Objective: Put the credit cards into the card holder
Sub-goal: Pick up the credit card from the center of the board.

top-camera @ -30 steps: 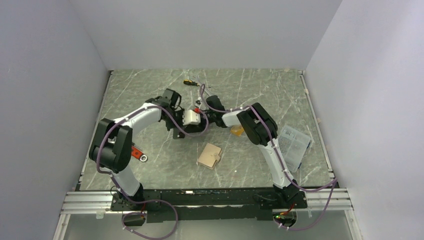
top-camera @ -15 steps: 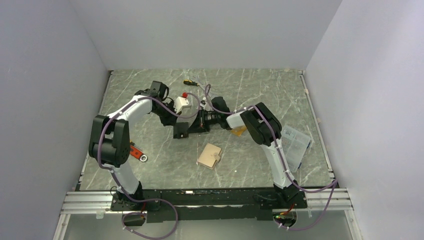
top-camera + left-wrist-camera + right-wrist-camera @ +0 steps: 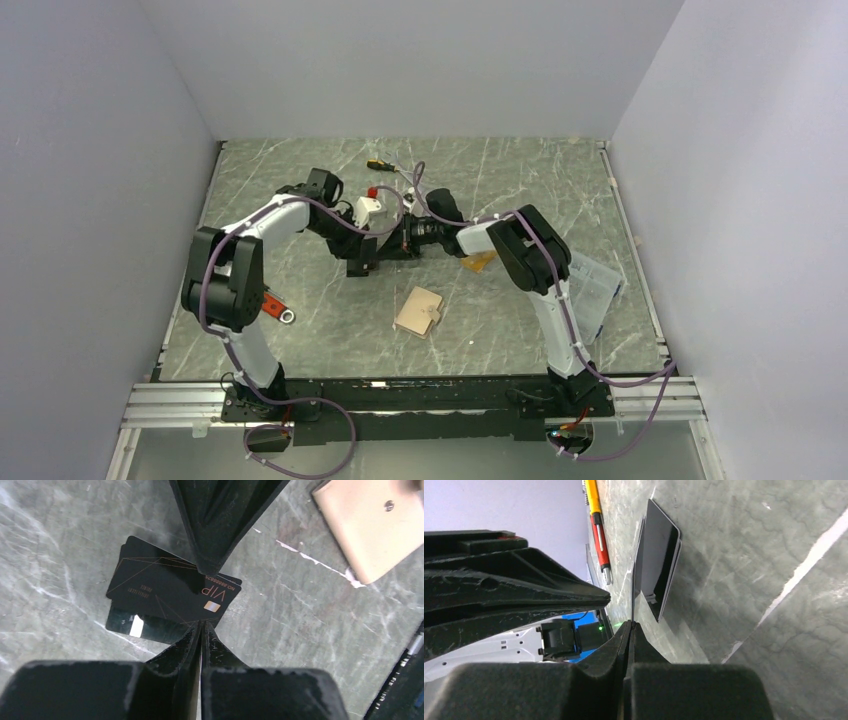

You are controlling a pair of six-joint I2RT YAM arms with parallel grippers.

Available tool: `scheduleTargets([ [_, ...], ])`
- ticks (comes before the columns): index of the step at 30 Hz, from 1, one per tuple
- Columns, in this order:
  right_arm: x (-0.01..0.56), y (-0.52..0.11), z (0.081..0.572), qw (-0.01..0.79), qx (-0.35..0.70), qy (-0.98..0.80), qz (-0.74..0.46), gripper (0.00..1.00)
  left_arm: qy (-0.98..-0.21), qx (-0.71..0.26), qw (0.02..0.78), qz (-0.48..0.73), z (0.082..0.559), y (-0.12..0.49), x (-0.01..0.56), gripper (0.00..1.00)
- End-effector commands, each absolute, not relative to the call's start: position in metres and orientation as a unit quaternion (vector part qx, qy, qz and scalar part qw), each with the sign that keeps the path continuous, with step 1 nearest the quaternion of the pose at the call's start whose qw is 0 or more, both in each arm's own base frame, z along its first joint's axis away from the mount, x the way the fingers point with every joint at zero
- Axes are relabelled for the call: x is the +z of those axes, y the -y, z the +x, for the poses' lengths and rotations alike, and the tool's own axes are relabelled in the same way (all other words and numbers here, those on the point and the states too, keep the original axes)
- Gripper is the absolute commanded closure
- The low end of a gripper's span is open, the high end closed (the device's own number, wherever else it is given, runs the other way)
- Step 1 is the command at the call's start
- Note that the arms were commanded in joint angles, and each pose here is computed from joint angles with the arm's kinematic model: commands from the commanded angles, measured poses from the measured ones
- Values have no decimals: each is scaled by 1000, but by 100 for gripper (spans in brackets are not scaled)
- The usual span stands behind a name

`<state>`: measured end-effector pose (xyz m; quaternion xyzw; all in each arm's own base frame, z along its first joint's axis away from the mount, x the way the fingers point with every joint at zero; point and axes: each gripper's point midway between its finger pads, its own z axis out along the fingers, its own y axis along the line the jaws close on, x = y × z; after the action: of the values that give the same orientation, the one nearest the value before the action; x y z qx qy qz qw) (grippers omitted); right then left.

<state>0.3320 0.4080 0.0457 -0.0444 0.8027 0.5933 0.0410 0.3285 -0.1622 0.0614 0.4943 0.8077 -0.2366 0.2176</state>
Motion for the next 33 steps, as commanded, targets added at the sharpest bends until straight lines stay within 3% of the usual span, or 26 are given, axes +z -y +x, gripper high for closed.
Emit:
scheduleTargets([
  [1,79,-407,341,97,592,-795,-86,100,-800,-297,229,468,336,171,83,89],
  [3,76,-406,340,101,585,-800,-92,100,-799,-334,230,444,338,178,94,85],
  [8,67,-405,334,104,562,-813,-111,100,-777,-355,271,443,346,183,123,50],
  [9,66,-405,334,105,555,-817,-118,100,-769,-354,278,455,346,183,126,38],
  [10,66,-406,334,109,550,-819,-125,100,-752,-349,288,480,345,183,129,5],
  [11,66,-406,334,111,545,-821,-130,100,-741,-344,293,496,345,182,131,1],
  [33,81,-414,328,160,524,-815,-189,100,-713,-365,243,547,371,169,95,1],
])
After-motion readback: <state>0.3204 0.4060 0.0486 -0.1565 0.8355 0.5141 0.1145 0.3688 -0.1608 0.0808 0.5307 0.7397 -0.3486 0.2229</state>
